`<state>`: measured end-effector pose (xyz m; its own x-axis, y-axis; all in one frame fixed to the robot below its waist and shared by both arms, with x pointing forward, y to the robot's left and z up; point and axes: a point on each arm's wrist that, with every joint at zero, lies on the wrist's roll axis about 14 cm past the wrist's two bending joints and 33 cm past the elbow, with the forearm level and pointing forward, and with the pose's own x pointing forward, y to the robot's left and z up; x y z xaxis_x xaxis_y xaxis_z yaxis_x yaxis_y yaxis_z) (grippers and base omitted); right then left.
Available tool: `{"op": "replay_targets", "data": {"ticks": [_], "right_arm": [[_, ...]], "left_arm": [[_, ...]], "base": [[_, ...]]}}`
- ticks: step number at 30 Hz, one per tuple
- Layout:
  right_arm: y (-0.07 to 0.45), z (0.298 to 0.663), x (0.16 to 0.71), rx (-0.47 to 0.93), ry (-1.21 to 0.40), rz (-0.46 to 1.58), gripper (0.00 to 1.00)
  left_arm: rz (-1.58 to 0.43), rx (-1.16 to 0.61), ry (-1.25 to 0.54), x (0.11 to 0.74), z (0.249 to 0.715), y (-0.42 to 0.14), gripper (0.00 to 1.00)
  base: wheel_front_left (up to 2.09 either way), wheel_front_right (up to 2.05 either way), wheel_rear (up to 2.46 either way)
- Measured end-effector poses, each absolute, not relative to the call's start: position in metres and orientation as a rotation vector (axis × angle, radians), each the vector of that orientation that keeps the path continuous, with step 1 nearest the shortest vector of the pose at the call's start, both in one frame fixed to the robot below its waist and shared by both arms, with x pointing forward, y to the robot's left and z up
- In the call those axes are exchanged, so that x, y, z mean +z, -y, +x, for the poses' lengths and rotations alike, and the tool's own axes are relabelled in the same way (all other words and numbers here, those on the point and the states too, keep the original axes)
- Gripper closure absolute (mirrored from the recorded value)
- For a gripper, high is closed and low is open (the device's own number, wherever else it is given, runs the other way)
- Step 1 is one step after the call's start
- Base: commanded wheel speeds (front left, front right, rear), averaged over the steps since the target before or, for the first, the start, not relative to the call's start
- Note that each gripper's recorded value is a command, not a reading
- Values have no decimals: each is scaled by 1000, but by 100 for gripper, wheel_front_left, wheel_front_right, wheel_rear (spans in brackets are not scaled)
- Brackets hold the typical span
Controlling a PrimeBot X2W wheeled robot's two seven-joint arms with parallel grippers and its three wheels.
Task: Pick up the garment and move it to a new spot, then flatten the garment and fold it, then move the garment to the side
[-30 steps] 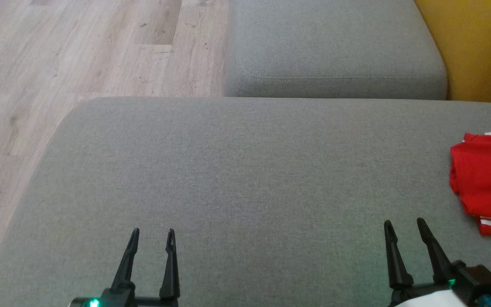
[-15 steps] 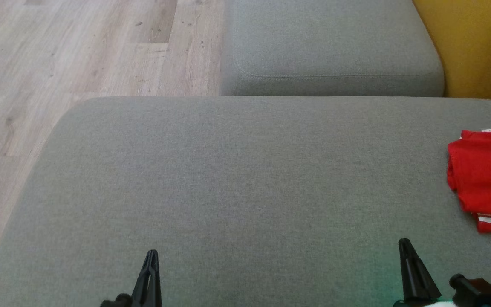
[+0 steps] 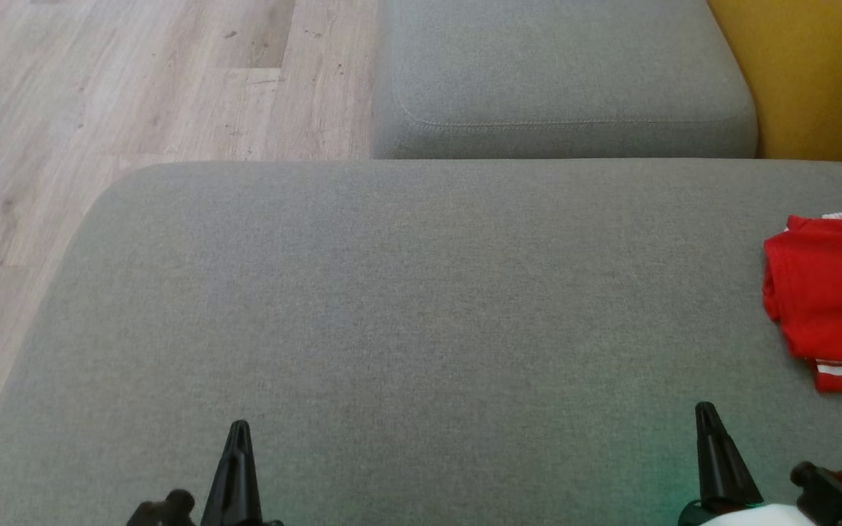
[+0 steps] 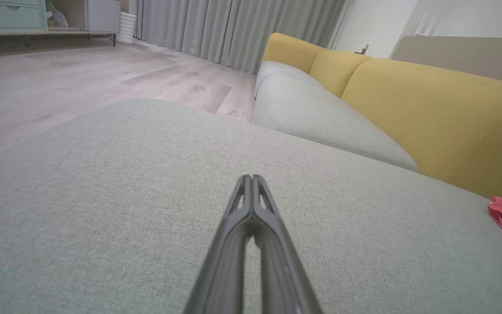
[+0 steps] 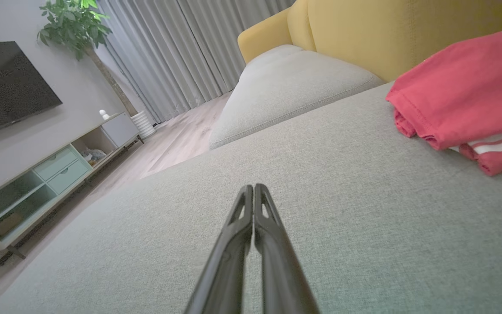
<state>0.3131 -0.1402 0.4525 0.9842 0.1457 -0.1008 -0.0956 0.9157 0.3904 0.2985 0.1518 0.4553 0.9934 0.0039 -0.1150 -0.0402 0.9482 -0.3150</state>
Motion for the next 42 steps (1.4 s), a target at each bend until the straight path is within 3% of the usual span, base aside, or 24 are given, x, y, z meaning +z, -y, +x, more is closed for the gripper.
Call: {"op": "replay_targets", "data": {"ticks": [42], "right_arm": [[169,340,459,-21,-131,872,100]], "left_arm": [[-822,83,-181,451,326,-168,100]], "base": [[0,0,0]]}}
